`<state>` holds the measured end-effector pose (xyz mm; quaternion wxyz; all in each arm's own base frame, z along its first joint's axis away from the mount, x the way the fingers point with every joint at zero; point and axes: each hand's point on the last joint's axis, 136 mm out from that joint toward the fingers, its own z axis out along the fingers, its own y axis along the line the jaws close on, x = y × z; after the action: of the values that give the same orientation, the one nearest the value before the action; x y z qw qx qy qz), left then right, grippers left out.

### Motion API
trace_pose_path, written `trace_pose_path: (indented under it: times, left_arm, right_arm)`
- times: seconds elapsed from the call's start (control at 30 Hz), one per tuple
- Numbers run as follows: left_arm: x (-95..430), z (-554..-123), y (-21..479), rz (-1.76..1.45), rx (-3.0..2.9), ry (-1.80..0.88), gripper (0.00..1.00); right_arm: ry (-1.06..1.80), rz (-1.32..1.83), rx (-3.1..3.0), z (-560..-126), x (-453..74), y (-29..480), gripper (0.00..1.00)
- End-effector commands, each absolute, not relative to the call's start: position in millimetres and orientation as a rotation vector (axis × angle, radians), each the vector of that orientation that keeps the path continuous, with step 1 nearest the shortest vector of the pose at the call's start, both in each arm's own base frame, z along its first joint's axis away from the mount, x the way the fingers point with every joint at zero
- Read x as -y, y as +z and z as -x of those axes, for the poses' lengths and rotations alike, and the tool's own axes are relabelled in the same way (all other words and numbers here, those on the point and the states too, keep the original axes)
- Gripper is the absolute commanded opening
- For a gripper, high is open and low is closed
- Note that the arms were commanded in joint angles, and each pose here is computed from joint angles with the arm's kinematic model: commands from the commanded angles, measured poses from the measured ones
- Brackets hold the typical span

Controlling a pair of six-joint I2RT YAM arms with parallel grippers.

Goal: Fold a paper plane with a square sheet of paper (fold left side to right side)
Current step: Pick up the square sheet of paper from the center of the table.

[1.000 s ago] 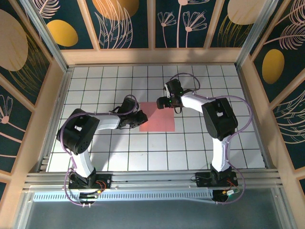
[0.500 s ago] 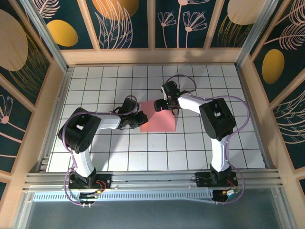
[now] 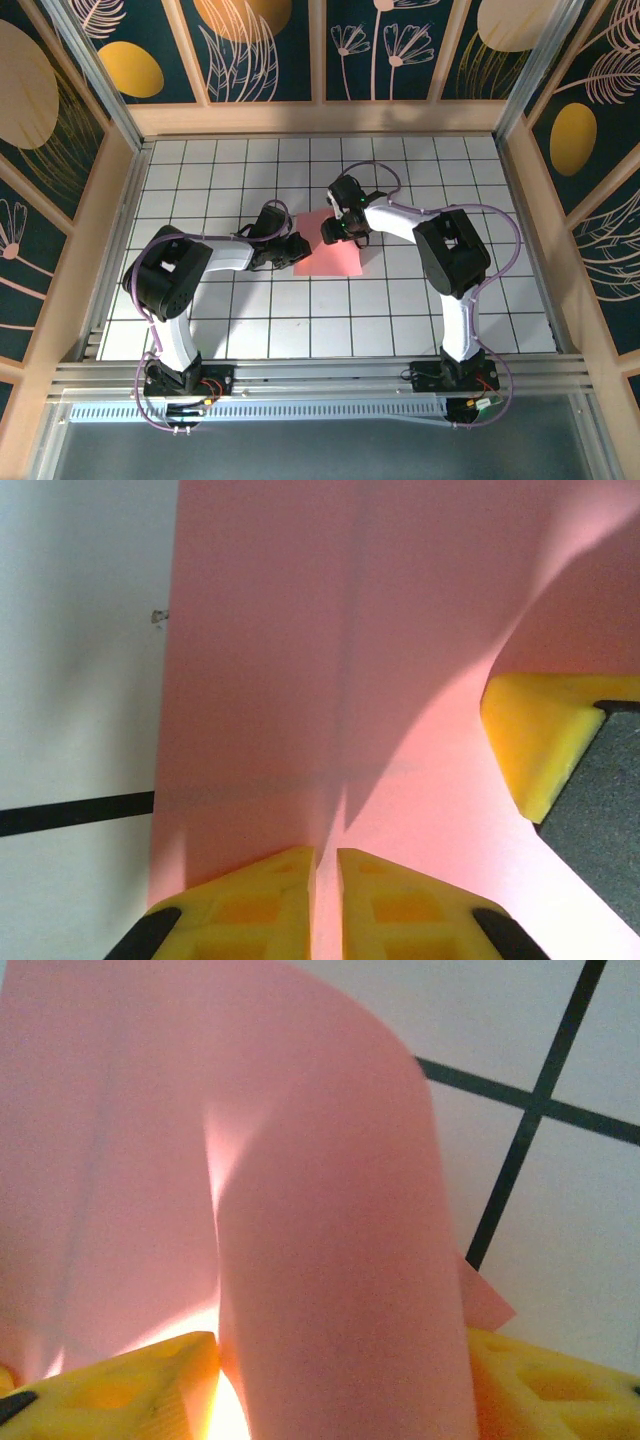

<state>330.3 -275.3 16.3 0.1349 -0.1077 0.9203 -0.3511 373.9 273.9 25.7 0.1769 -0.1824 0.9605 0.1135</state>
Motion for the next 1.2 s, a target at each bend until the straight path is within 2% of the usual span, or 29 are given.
trace_pose_path:
  times: [0.0,0.27,0.47,0.67,0.87,1.17]
  left_arm:
    - [277.4,-324.7,13.6,0.299,-2.681,-1.025,0.17]
    - [272.1,-335.5,49.6,0.247,-2.593,-1.005,0.35]
    - [244.9,-346.3,85.0,0.261,-2.464,-1.056,0.49]
    - [207.8,-352.5,129.4,0.253,-2.234,-1.201,0.61]
    - [211.1,-332.2,199.1,-0.081,-1.922,-1.350,0.82]
    - [230.4,-311.9,270.4,-0.386,-1.659,-1.478,0.88]
  right_arm:
    - [0.347,0.551,-2.708,-371.3,-279.6,46.1,0.53]
    - [0.494,0.560,-2.685,-368.9,-287.1,59.7,0.36]
    - [0.763,0.572,-2.607,-358.9,-296.1,92.0,0.30]
    - [1.040,0.507,-2.462,-360.6,-271.3,148.1,0.26]
    - [1.206,0.550,-2.268,-346.4,-248.7,214.7,0.24]
    - [1.464,0.813,-1.914,-289.8,-250.1,324.8,0.22]
